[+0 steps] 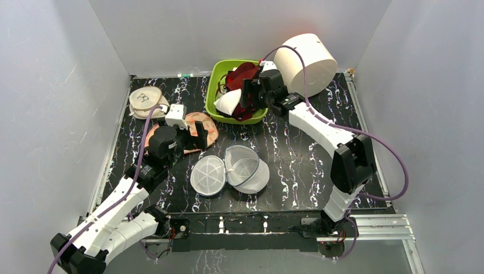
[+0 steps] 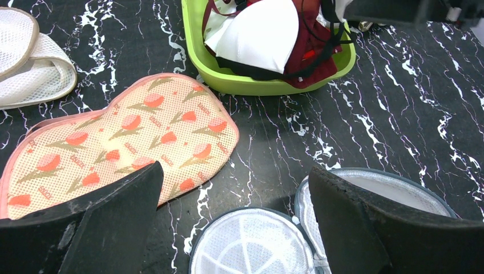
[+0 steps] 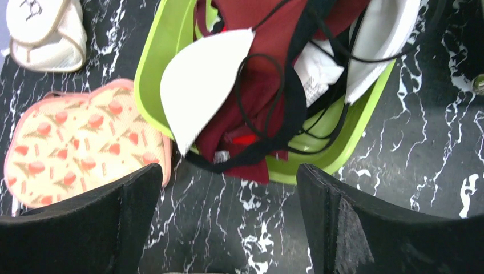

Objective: Unzip the laundry bag and remove the bra
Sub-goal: Adjust the laundry bag at the center of the board.

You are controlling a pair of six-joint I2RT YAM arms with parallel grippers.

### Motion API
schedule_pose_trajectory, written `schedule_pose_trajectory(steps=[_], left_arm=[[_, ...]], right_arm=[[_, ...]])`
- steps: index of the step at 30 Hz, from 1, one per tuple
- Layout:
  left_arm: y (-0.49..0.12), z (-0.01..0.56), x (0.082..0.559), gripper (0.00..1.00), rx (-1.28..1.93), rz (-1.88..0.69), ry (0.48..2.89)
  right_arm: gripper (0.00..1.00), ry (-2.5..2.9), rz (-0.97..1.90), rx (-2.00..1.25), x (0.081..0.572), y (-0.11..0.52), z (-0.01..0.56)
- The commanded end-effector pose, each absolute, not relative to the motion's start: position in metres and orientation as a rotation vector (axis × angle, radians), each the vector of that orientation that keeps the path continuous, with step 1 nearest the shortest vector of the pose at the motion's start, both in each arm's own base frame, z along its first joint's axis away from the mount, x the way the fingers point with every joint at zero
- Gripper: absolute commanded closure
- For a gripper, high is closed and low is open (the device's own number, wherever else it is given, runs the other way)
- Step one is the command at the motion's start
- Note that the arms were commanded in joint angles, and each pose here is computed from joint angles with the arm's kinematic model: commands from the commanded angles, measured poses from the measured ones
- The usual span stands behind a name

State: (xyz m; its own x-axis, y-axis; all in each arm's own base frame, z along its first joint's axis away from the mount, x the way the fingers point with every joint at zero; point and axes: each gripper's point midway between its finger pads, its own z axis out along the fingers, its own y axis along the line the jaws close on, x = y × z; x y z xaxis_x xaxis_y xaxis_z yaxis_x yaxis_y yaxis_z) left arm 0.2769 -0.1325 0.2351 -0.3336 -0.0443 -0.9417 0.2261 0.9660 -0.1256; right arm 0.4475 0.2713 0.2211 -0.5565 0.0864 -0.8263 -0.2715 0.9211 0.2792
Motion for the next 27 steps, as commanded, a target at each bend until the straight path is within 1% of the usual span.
schedule_pose_trajectory(steps=[1,10,15,20,24,27], left_arm=[[-0.130,0.237,0.279,0.02,0.115,-0.267,1.890],[-0.131,0.231,0.281,0.02,0.119,-0.260,1.909],[-0.133,0.228,0.281,0.02,0.127,-0.263,1.921],[-0.138,0.224,0.283,0.02,0.141,-0.274,1.941],[-0.143,0.222,0.283,0.02,0.155,-0.295,1.951],[-0.146,0.217,0.284,0.02,0.168,-0.305,1.965]], right_arm=[[0.12,2.027,0.547,-0.175,0.428,0.271,0.259],[0.10,2.061,0.669,-0.255,0.382,0.270,0.264],[0.10,2.147,0.705,-0.257,0.336,0.253,0.231],[0.09,2.172,0.797,-0.248,0.288,0.241,0.223],[0.08,2.207,0.856,-0.247,0.253,0.245,0.209],[0.05,2.246,0.830,-0.267,0.231,0.258,0.189]])
